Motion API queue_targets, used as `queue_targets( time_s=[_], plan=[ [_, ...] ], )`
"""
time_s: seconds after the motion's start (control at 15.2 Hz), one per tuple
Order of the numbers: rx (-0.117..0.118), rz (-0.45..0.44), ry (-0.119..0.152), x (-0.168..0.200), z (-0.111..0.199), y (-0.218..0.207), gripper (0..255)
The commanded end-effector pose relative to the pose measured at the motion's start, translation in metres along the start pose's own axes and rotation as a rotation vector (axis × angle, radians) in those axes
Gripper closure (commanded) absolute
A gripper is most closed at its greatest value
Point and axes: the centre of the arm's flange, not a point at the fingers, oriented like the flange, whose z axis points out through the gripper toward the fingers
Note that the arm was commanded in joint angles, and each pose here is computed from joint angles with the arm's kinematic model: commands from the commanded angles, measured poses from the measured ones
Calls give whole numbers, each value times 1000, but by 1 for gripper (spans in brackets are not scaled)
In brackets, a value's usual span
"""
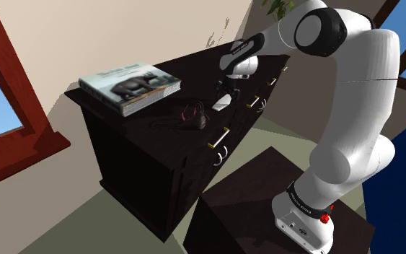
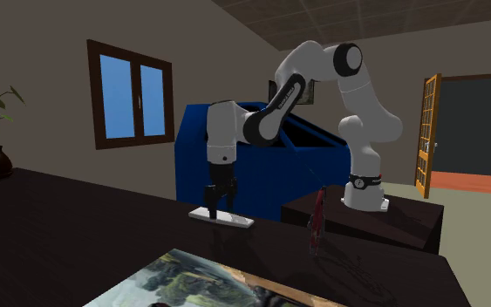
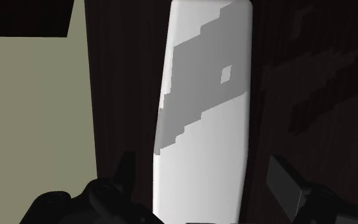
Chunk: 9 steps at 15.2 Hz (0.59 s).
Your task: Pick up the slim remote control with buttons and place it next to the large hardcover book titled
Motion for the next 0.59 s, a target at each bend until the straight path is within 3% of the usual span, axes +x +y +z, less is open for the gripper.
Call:
queue_targets(
  time_s=[0.0, 0.53],
  plan=[
    [0, 1, 0, 0, 10, 0, 0],
    [0, 1, 0, 0, 13, 0, 0]
  ],
)
